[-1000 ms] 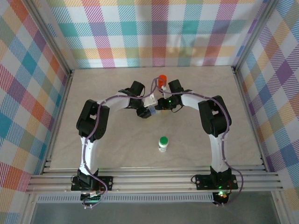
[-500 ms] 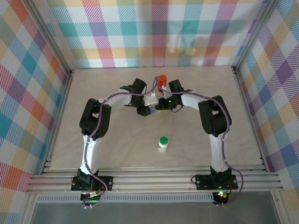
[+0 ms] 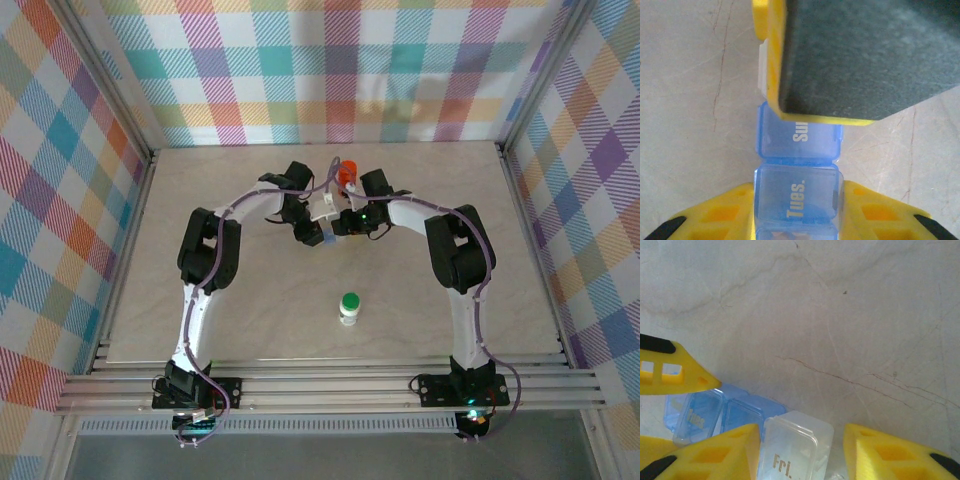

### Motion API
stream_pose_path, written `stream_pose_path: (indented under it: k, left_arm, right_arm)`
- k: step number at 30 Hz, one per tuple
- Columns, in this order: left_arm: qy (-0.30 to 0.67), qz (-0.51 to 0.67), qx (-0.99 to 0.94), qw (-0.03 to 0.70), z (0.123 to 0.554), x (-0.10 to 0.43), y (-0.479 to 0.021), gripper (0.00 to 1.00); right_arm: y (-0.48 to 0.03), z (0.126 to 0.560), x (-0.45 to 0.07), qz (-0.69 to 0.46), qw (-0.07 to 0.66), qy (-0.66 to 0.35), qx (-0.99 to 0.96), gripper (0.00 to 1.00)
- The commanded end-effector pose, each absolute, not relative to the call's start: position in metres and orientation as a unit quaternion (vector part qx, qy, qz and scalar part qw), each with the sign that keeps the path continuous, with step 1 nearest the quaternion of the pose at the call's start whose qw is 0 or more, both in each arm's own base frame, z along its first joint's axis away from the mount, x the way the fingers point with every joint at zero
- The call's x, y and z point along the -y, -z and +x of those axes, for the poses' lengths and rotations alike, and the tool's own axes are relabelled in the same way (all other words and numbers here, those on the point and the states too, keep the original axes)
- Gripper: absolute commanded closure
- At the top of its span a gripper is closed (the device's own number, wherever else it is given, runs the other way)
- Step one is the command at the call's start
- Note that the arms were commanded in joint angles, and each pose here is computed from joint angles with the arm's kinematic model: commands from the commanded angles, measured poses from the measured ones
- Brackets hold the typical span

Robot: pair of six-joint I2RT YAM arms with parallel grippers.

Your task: Sort the pills into containers

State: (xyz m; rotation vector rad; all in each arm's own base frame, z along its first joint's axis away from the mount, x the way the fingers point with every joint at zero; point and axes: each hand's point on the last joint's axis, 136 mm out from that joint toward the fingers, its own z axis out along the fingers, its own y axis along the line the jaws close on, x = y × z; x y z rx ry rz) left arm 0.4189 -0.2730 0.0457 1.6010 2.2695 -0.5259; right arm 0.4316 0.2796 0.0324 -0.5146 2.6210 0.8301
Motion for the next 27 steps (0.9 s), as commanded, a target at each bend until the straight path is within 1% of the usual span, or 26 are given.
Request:
stream_pose_path:
  k: [1,9,15,20,27]
  left_arm:
    - [0.235,0.522,-0.804,0.161,0.424,0.278,-0.066,0.64]
    - [0.238,0.474,-0.829,0.177,0.445,0.276,-0.071,0.52]
    - [0.230,0.441,-0.844,0.201,0.466,0.269,-0.078,0.52]
    - [0.178,0.426,-0.861,0.215,0.485,0.256,-0.072,0.51]
    - [0.154,0.417,-0.874,0.194,0.490,0.250,-0.055,0.51]
  right_arm:
    - [0.019,0.406,-0.255,-0.176,0.096,-0.226,-0.953,0.54]
    - [0.021,0.404,-0.254,-0.180,0.089,-0.224,-0.953,0.54]
    - [0.020,0.403,-0.255,-0.186,0.088,-0.227,-0.952,0.54]
    - [0.021,0.404,-0.256,-0.187,0.086,-0.229,-0.951,0.54]
    - [0.021,0.403,-0.256,-0.187,0.084,-0.230,-0.951,0.54]
